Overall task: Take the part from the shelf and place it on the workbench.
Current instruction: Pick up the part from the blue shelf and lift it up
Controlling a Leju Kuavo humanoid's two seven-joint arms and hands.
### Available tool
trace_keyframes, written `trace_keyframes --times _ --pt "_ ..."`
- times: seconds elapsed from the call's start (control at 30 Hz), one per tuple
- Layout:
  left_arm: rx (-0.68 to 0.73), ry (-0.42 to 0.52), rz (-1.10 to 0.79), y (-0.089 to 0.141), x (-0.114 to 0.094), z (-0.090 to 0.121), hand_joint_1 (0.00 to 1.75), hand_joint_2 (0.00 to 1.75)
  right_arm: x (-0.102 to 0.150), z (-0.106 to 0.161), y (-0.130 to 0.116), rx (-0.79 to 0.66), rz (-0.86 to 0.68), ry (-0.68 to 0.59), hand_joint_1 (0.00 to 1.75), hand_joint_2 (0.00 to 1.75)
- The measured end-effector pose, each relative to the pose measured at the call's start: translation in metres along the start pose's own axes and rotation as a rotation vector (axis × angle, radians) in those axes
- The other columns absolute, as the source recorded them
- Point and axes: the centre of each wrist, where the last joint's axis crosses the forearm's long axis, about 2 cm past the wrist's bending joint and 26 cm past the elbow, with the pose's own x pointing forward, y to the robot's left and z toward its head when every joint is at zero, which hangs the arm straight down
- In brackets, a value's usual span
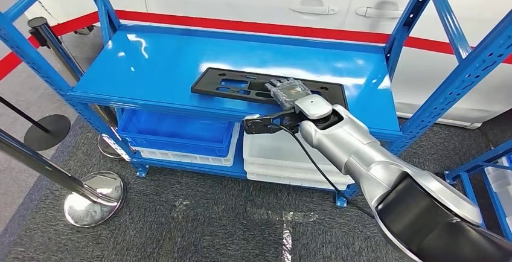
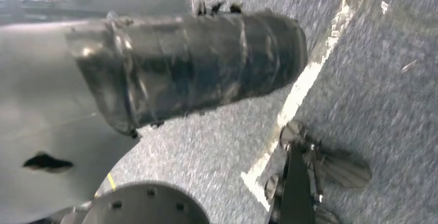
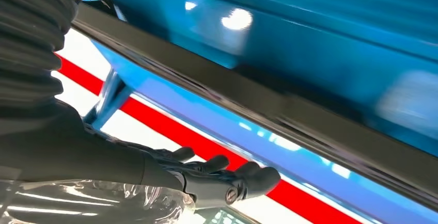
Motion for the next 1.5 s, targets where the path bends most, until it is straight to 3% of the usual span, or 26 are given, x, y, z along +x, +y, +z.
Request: trace_keyframes --times 1.5 --pt "0.003 0.006 0.000 0.0017 -0.0005 -0.0006 0.00 0.00 0.0018 -0.0003 0.0034 0.010 0.024 -0.005 0.00 1.75"
